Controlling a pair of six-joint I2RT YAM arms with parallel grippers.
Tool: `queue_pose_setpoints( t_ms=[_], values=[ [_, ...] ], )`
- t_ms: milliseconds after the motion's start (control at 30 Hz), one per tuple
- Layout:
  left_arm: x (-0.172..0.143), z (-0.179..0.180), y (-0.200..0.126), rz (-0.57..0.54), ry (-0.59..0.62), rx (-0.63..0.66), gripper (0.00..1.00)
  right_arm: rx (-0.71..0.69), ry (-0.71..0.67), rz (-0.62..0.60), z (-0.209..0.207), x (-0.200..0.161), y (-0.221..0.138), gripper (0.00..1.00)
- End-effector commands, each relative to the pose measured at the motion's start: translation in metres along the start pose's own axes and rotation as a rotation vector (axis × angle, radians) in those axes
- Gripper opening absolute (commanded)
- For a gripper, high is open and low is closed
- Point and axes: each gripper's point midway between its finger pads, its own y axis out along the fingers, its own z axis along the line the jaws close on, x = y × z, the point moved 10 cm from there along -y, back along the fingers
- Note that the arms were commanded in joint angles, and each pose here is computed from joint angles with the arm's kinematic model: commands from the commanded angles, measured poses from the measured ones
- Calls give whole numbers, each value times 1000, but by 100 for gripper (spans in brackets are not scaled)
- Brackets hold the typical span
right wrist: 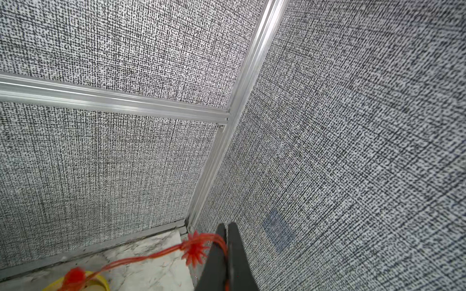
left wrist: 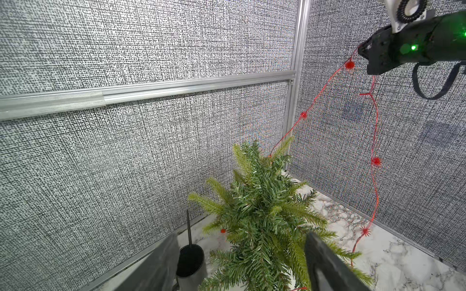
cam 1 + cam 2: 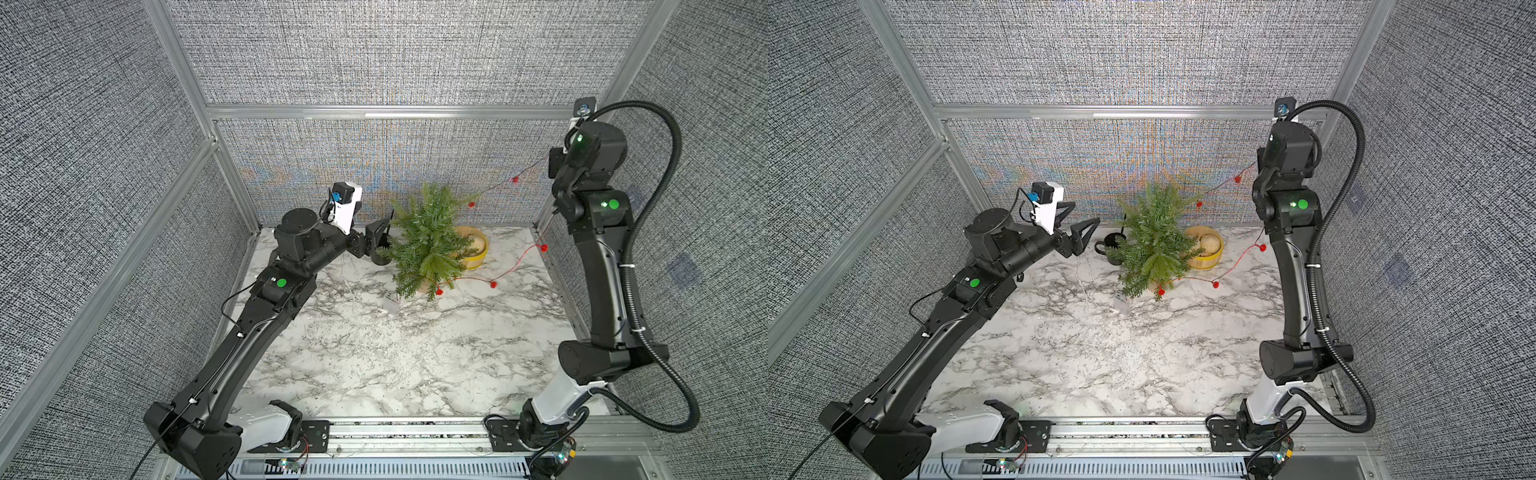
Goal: Remove string lights from the small christmas tree
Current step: Remove the light string from the Christmas tree.
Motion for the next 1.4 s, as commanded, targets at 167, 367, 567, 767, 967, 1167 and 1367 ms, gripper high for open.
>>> queue_pose_setpoints(
  t_ms=[167, 367, 567, 767, 967, 1167, 1367],
  values=[
    [-1, -1, -2, 4, -3, -8, 79, -77, -27, -94, -17, 29, -8, 0],
    [-2, -2, -5, 2, -6, -8, 79, -121, -50, -129, -27, 41, -15, 0],
    [-7, -2, -6, 12, -19, -13, 79, -77, -43, -69, -19, 21, -16, 0],
    [-12, -2, -8, 22, -21, 1, 79, 52, -22, 53, 11, -19, -19, 0],
    [-17, -1, -16, 34, -12, 38, 79, 130, -11, 217, 35, -78, -36, 0],
    [-33, -3, -18, 82, -61, 38, 79, 192, 32, 387, 40, -143, -63, 0],
    [-65, -4, -21, 150, -198, 40, 79, 288, 69, 541, 48, -204, -87, 0]
  ],
)
